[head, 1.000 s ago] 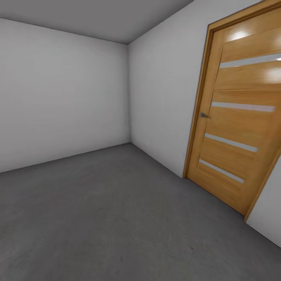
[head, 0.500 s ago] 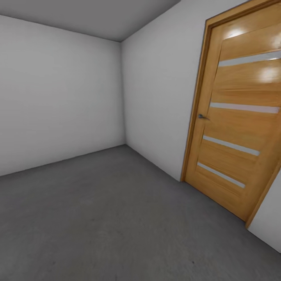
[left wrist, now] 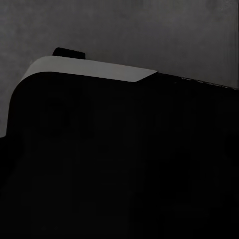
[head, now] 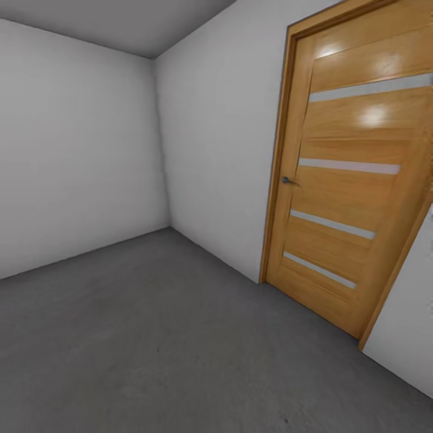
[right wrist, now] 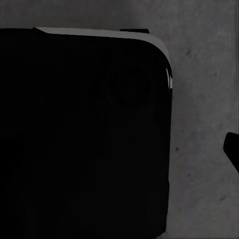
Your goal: Move the two storage containers from the living room to the garage. In the garage, place one container on the floor and stack the other container on top of it (either order is fine).
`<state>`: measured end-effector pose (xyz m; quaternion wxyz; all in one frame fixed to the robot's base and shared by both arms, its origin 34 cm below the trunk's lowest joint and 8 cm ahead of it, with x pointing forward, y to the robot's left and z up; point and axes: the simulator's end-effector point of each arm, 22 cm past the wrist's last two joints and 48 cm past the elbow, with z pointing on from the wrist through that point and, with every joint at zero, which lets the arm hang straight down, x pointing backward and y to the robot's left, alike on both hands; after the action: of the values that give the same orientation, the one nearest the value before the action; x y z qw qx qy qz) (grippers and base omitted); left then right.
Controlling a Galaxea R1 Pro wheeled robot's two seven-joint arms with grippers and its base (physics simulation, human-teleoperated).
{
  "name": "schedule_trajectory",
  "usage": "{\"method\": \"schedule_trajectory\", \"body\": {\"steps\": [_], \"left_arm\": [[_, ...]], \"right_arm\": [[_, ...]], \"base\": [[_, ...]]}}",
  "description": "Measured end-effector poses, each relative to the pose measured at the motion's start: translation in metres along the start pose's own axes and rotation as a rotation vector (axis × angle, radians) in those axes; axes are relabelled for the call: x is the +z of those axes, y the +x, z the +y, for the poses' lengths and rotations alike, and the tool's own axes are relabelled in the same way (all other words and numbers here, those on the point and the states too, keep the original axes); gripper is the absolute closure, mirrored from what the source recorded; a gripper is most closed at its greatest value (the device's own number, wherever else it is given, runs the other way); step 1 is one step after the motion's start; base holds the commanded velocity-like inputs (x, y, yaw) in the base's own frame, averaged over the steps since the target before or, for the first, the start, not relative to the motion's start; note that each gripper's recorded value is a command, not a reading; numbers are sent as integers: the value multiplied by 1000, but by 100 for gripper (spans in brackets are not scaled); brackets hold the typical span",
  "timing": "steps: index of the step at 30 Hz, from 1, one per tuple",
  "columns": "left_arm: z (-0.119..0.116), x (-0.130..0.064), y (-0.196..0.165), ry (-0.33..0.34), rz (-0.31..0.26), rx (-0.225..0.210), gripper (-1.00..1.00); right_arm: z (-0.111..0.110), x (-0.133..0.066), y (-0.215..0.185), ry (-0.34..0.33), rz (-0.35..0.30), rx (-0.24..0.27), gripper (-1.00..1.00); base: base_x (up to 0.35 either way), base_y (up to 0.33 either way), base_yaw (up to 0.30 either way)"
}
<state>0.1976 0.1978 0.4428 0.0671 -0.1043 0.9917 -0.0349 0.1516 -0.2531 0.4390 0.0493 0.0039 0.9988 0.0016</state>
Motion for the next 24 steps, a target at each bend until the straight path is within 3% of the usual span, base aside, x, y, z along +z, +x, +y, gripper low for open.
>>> {"method": "schedule_trajectory", "body": {"steps": [12,24], "left_arm": [[0,0,0,0,1,0,-100],[0,0,0,0,-1,1,-100]], "right_arm": [[1,0,0,-2,-1,-1,-100],[3,0,0,1,-1,-10,-100]], "base": [[322,98,-241],[318,176,-30]]}}
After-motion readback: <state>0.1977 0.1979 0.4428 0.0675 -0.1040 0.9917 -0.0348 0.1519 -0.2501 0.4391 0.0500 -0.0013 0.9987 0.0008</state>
